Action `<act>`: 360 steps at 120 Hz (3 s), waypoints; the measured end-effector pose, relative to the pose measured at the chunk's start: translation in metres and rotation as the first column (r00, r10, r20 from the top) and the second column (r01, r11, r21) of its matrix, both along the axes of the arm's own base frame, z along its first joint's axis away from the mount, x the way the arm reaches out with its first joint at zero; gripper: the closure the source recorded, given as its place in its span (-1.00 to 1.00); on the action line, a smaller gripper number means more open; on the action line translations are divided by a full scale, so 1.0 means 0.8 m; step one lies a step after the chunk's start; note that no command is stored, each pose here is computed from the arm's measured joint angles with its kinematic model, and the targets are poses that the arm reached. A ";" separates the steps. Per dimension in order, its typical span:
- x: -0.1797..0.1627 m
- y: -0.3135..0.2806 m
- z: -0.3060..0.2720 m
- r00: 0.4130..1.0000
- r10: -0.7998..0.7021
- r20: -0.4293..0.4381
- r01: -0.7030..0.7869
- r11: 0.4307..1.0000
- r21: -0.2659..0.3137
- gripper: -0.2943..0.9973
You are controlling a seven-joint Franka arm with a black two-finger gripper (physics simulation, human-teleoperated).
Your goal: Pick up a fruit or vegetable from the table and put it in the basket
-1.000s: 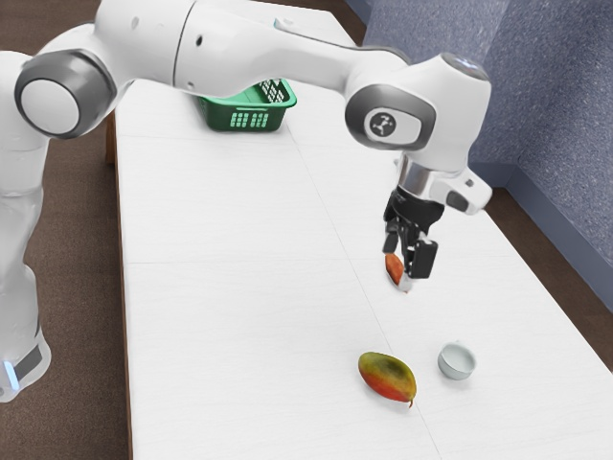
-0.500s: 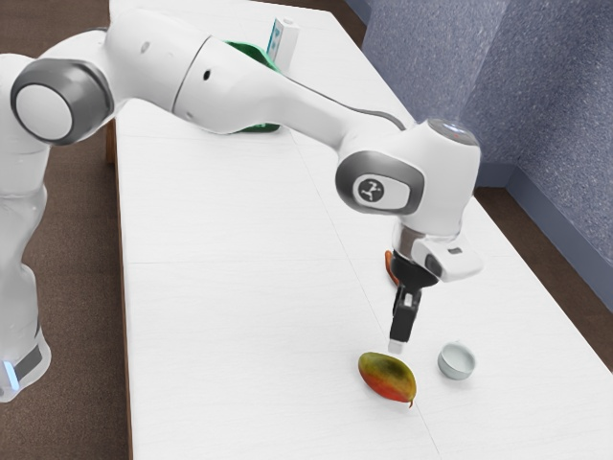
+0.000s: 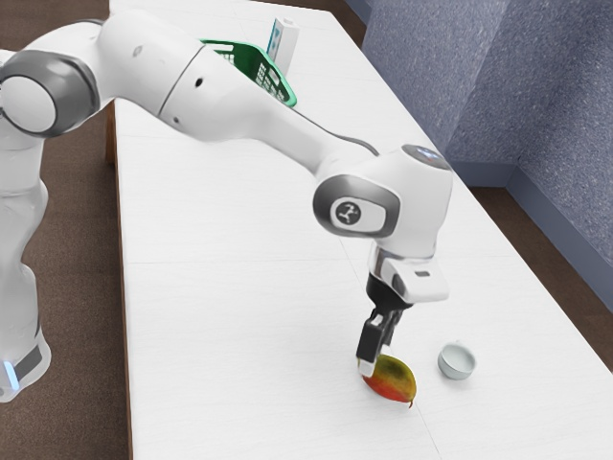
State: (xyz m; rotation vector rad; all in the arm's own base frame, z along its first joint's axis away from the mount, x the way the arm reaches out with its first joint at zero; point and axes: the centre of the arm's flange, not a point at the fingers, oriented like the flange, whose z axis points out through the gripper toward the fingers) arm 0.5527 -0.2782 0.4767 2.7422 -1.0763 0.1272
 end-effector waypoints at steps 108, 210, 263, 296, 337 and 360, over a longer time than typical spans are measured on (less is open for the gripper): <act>0.033 0.018 -0.059 0.983 -0.181 0.038 0.181 0.983 0.011 -0.54; 0.054 0.007 -0.070 0.969 -0.191 0.159 0.194 0.981 -0.003 -0.08; 0.007 0.304 0.171 0.898 0.233 0.373 -0.266 0.963 0.039 0.14; -0.096 0.646 0.209 0.666 0.654 0.358 -0.719 0.691 0.075 0.31; -0.191 0.860 0.193 0.469 0.815 0.340 -0.883 0.448 0.142 0.43; -0.163 0.947 0.172 0.461 0.805 0.374 -0.888 0.417 0.196 0.48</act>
